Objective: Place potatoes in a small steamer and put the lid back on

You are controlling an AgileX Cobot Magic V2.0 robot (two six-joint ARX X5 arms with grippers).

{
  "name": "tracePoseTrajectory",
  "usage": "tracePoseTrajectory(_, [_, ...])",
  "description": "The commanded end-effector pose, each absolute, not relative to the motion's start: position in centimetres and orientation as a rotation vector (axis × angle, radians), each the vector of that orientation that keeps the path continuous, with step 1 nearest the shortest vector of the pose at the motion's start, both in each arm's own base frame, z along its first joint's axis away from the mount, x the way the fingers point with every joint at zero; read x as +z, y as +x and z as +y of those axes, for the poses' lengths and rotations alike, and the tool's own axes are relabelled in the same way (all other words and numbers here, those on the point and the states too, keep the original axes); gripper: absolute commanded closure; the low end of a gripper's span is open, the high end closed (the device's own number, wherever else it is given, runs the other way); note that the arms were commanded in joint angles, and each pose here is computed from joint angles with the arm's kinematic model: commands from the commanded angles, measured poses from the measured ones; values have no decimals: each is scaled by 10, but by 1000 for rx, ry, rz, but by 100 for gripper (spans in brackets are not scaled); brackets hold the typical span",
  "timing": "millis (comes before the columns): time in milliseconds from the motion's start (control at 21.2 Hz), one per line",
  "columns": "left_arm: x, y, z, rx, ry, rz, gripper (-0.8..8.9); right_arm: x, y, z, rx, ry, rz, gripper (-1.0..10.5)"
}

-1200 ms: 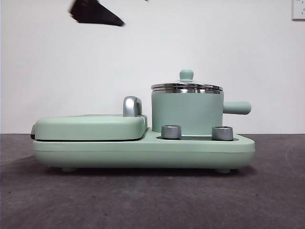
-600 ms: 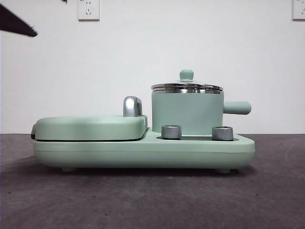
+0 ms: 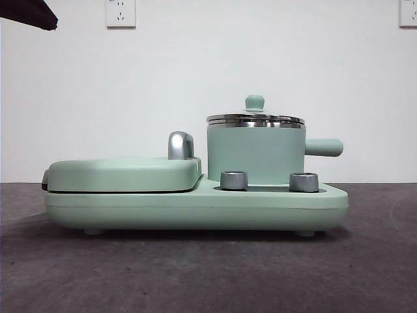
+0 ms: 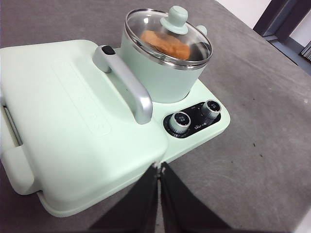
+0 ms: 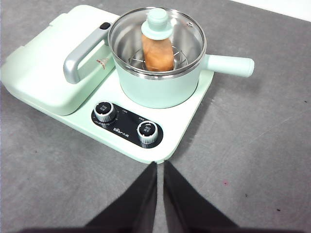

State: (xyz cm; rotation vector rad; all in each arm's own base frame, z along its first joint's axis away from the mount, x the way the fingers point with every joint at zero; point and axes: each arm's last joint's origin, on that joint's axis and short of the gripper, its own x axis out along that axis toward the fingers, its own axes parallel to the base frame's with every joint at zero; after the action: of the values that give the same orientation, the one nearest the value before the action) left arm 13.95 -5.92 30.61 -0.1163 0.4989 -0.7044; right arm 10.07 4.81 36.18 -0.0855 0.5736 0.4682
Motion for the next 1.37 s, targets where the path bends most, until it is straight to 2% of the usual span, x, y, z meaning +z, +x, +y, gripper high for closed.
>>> tracePoseTrajectory(47, [311,140,-60,-711,-120,483,807,364,102,49,469,-90,561,929])
tracePoseTrajectory(189, [310,135,-57,-682,-43,398,807,364,102,49,470,-89,561,929])
tracePoseTrajectory(283, [287,127,-45,-506,-25,250,807,364,102,49,469,-89,561,929])
tracePoseTrajectory(377, [248,117,-27,-285,-18,135,807,364,102,49,469,-89,560,929])
tracePoseTrajectory(566, [185,101,-5,-94,-28,53,807,364,102,49,470,-89,560,929])
tracePoseTrajectory(754, [159,97,0,-44,-45,75,807,364,102,49,470,-89,561,929])
tracePoseTrajectory(1367, [157,97,0,-42,-54,97,807,366,102,49,471,-86,545,929])
